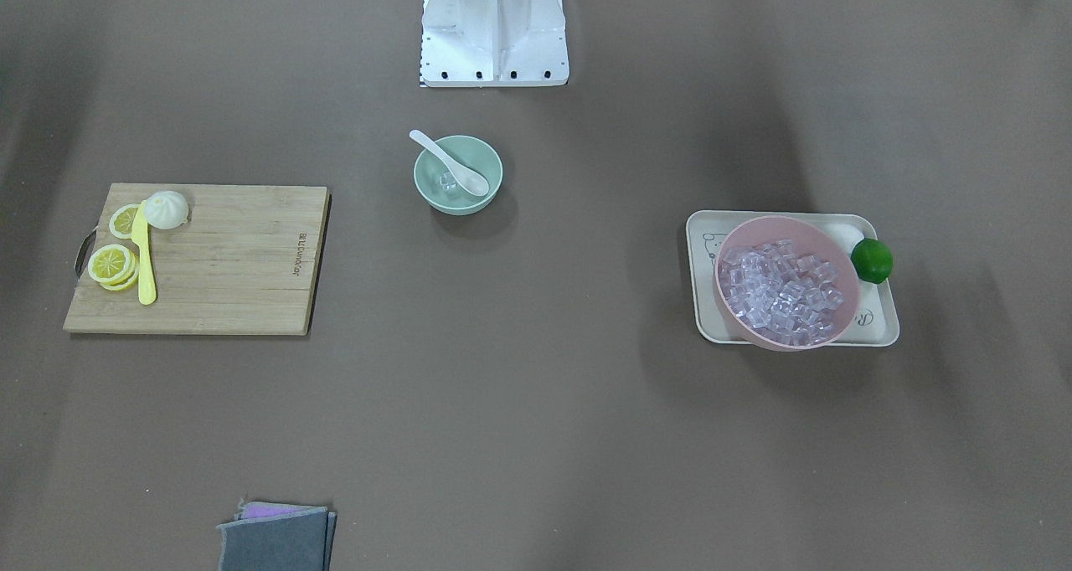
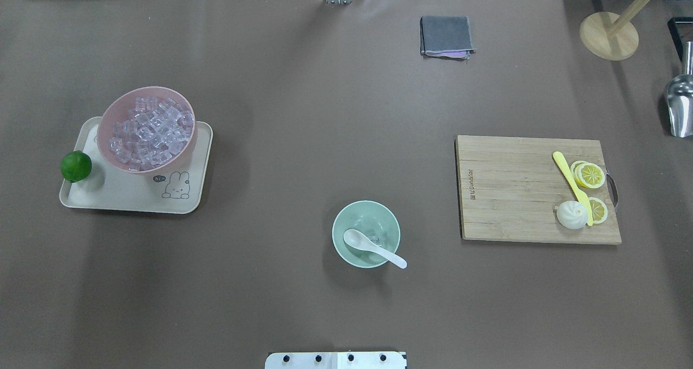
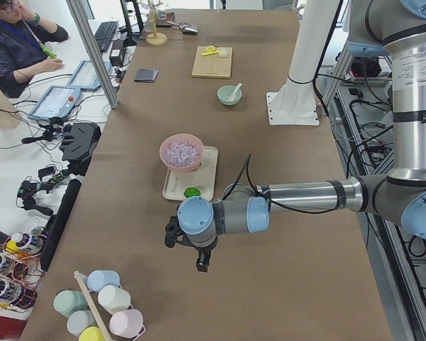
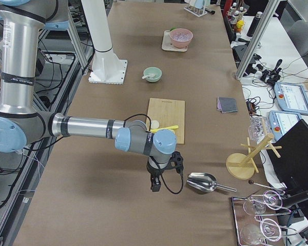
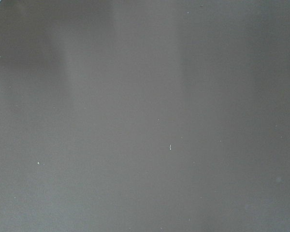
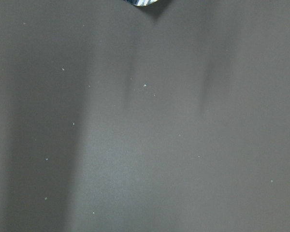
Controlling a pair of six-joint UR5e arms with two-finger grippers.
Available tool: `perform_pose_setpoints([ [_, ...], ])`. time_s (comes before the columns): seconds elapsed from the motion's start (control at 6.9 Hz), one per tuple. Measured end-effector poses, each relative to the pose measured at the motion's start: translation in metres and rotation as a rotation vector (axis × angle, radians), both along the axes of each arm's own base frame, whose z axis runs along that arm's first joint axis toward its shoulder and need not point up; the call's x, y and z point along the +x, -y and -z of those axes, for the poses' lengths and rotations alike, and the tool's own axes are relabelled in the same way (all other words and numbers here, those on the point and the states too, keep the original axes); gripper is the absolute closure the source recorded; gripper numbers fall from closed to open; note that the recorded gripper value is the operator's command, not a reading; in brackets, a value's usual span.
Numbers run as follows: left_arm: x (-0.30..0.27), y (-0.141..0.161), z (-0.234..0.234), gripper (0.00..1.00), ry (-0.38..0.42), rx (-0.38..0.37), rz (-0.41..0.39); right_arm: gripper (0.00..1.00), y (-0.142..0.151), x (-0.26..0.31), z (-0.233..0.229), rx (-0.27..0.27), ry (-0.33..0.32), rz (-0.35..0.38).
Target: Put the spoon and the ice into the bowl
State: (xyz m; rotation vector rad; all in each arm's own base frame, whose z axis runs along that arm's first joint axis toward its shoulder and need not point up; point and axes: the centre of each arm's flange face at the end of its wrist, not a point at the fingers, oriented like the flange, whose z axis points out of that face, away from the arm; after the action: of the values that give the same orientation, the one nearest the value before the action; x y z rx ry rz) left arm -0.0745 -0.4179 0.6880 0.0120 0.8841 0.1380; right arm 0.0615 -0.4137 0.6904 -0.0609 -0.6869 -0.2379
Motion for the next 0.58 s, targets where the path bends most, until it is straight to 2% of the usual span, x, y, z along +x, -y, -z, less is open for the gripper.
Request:
perform_pose_setpoints([
  [0.58,-0.0007,0.0005,0.0030,0.02,0.000,0.006,0.002,0.00,0.0001,-0.0018,0.0013,-0.001,0.023,-0.004],
])
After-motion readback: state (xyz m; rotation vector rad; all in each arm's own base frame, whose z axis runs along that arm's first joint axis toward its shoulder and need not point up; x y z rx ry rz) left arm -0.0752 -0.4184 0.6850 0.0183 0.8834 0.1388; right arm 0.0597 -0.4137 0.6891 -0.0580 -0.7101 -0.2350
